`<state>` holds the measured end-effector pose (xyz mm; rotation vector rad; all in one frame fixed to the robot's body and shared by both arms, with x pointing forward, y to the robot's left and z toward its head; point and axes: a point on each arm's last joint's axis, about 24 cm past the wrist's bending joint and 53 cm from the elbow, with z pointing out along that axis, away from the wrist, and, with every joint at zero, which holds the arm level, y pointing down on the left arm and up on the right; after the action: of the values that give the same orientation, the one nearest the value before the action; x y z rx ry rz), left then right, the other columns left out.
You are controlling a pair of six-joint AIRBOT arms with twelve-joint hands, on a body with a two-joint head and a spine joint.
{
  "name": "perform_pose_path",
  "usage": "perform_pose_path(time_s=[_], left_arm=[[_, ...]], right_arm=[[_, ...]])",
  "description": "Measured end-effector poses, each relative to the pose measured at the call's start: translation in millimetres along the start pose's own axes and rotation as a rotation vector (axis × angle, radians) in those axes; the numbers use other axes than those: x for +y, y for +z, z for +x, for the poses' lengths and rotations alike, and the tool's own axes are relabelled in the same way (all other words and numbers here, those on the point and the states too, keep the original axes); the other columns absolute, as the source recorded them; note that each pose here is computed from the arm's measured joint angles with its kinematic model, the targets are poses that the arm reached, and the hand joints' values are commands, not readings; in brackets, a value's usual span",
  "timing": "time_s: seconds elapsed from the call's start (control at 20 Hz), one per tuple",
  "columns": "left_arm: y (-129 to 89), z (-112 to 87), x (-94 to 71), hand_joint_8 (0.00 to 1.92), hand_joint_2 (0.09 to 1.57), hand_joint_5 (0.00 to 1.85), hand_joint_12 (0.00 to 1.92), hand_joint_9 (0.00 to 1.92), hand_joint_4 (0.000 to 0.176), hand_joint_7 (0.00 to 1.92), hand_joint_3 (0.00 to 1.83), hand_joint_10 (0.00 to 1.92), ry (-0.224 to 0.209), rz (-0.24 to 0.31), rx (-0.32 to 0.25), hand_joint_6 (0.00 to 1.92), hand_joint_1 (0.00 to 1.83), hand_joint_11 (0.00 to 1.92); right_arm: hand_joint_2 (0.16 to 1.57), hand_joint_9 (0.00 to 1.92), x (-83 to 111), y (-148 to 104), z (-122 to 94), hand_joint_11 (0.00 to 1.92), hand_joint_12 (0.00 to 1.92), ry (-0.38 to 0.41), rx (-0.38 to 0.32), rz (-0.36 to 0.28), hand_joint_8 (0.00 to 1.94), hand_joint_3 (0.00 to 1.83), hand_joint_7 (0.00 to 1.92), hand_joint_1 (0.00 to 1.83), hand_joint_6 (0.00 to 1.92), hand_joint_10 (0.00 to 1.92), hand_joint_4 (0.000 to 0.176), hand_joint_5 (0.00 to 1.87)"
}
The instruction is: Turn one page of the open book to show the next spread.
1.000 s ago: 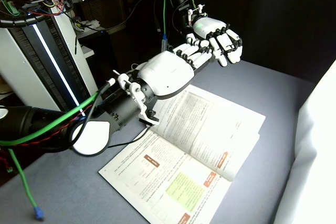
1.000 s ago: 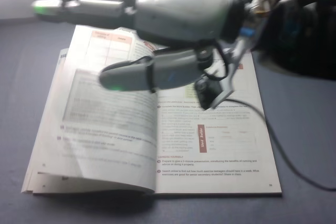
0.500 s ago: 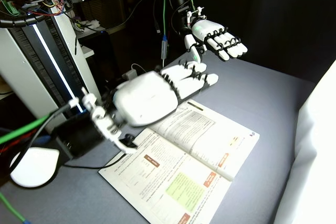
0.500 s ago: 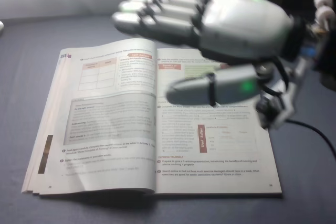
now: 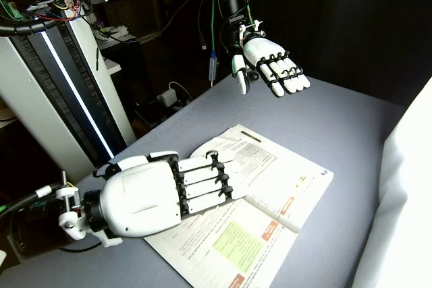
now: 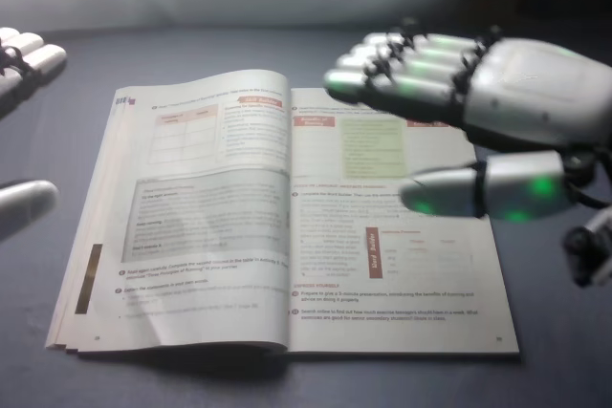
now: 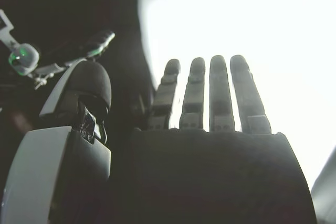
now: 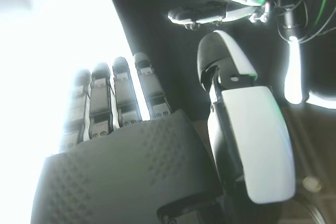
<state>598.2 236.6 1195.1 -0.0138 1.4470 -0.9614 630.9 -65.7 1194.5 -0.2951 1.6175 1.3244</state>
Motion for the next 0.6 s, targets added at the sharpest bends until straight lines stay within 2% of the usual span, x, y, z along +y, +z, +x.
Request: perform_pose_path(time_s=[0.1,0.25,0.3,0.35,0.4,0.45,0.6], left_arm=[[5.8,15.0,0.7,0.0,1.36,0.0,0.0,0.0,0.0,0.0,0.0,0.0,-0.02,0.003,0.044,0.0,0.0,0.0],[13.3,29.6,-9.5,0.0,1.35,0.0,0.0,0.0,0.0,0.0,0.0,0.0,-0.052,0.05,0.066,0.0,0.0,0.0],[16.6,31.8,-11.0,0.0,1.35,0.0,0.0,0.0,0.011,0.0,0.0,0.0,-0.062,0.058,0.065,0.0,0.06,0.0],[20.7,31.9,-12.2,0.0,1.34,0.0,0.0,0.0,0.028,0.0,0.0,0.0,-0.074,0.066,0.057,0.0,0.06,0.0],[24.5,33.4,-12.5,0.0,1.35,0.0,0.0,0.0,0.025,0.0,0.0,0.0,-0.08,0.072,0.056,0.0,0.05,0.0],[27.7,34.7,-13.7,0.0,1.35,0.0,0.0,0.0,0.0,0.0,0.0,0.0,-0.093,0.078,0.048,0.0,0.04,0.0],[29.3,44.0,-17.9,0.0,1.32,0.0,0.0,0.0,0.0,0.0,0.0,0.0,-0.119,0.09,0.062,0.0,0.0,0.0]], right_arm=[[1.31,0.0,-10.0,-15.9,-3.1,0.0,0.0,0.001,0.0,0.055,0.0,0.01,0.0,0.0,0.0,0.0,0.0,0.0],[1.33,0.0,-19.0,-38.8,-13.7,0.0,0.0,0.005,-0.038,0.117,0.0,0.02,0.0,0.0,0.01,0.0,0.0,0.02],[1.33,0.0,-23.7,-47.0,-12.0,0.0,0.0,0.015,-0.042,0.142,0.0,0.02,0.0,0.0,0.0,0.0,0.0,0.0],[1.34,0.0,-27.9,-54.2,-8.4,0.0,0.0,0.027,-0.042,0.162,0.0,0.02,0.0,0.0,0.0,0.0,0.0,0.0],[1.33,0.0,-31.1,-61.4,-6.5,0.0,0.0,0.047,-0.051,0.177,0.0,0.02,0.0,0.0,0.0,0.0,0.0,0.0],[1.33,0.0,-34.3,-69.2,-6.0,0.0,0.0,0.064,-0.069,0.193,0.0,0.02,0.0,0.0,0.0,0.0,0.0,0.0],[1.35,0.0,-38.3,-85.3,-14.4,0.0,0.0,0.095,-0.134,0.207,0.0,0.02,0.0,0.0,0.0,0.0,0.0,0.0]])
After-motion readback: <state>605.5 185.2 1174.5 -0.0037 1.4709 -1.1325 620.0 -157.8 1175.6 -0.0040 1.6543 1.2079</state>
